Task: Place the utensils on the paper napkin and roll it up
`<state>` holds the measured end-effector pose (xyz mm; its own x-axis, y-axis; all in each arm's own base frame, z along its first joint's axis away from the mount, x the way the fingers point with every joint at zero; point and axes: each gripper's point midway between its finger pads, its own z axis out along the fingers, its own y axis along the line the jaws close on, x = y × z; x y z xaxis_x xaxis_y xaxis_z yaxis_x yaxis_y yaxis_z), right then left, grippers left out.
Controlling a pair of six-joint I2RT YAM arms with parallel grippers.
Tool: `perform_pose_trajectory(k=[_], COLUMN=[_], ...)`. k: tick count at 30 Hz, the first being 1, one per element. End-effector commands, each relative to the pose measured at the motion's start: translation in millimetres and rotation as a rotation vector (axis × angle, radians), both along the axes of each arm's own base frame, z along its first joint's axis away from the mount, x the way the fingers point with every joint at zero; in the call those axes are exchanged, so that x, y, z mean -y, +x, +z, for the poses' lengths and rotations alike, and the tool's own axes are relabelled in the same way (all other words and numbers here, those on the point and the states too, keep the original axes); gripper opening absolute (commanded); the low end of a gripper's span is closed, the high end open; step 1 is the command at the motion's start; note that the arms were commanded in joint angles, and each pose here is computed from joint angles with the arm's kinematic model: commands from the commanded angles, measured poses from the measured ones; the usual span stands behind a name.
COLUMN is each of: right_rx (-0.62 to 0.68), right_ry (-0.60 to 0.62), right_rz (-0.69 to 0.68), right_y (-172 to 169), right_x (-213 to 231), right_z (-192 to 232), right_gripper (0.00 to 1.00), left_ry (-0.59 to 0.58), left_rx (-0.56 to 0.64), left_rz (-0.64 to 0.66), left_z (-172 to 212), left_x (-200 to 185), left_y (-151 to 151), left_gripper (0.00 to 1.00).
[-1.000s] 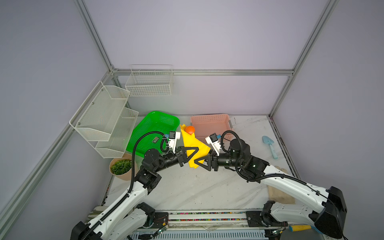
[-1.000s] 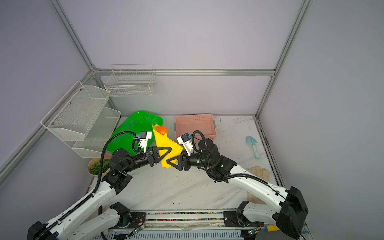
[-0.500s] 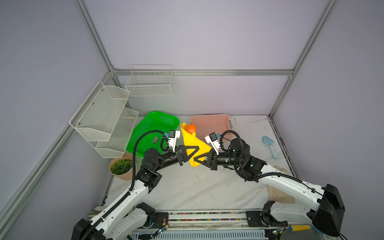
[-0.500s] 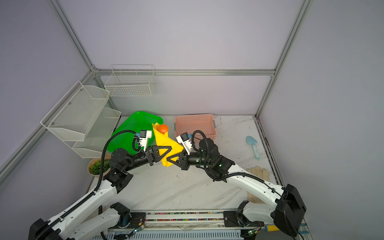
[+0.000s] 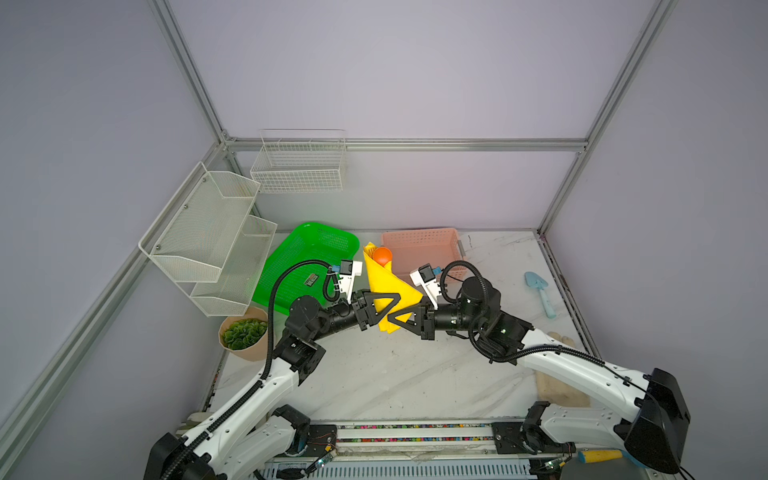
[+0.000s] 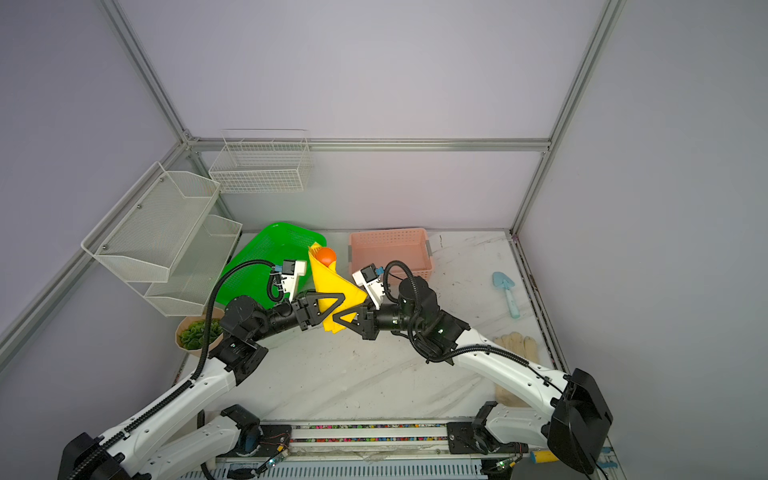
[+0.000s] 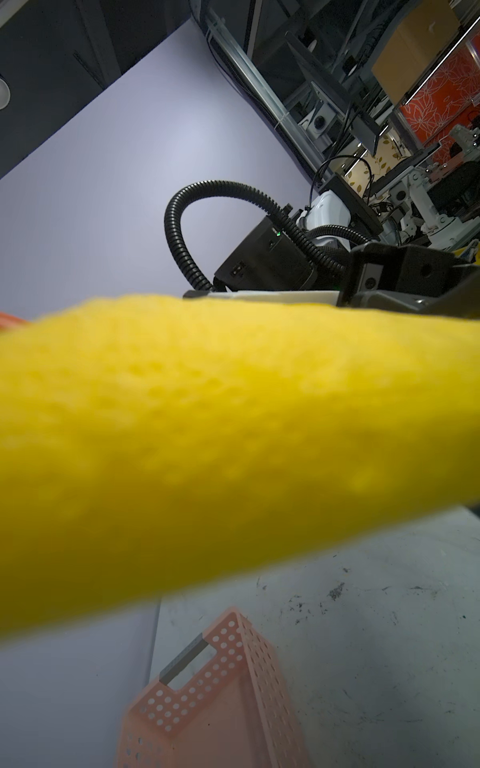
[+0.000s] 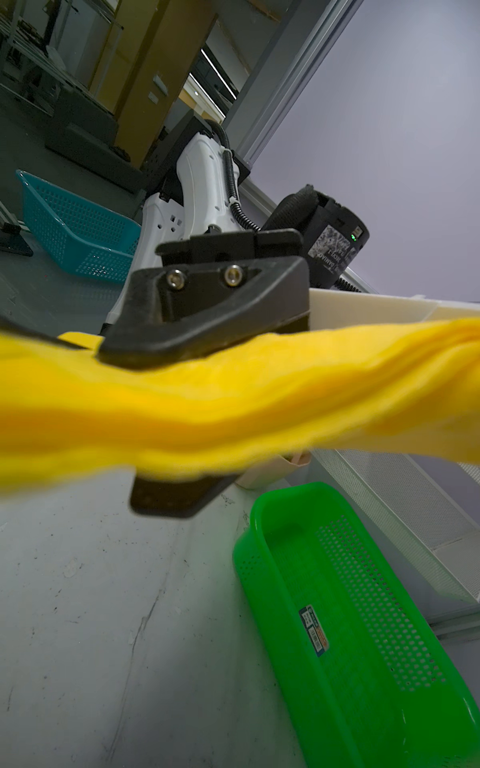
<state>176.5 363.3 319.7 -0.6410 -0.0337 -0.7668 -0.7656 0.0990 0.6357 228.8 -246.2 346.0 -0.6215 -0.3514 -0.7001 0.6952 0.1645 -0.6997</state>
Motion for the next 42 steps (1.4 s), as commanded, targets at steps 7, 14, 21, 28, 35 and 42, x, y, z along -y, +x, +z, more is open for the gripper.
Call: perform_pose_trajectory(k=[7,14,21,28,35,42], right_rx=[0.024,0.017,0.01,0.003,-0.001,-0.003], right_ry=[0.011,-0.003,0.004,0.015,0.015,0.017], right_rz=[0.031,0.047,0.07,0.094,0.1,0.105], right_y=[-8,-9,-13,-17,-16,-16], right_x=[4,2,2,0,-1,-2], right_z=[3,-2,-2,-2,-3,-3], right_gripper=[0.0,0.0,0.0,0.0,0.0,0.0], left_ry=[0.038,0.029,0.012,-0.005,-0.03,-0.046], left_rx=[0.114,0.138,0.16,0.177,0.184,0.191], left_rz=[0.013,0.021,0.031,0.023,0.035,0.035], left_z=[39,50,62,69,78,85], left_x=[-7,-9,-12,-12,-16,-18], left_y=[-9,-8,-5,-5,-3,-4], left_gripper=[0.34,0.32,0.26,0.2,0.24,0.27])
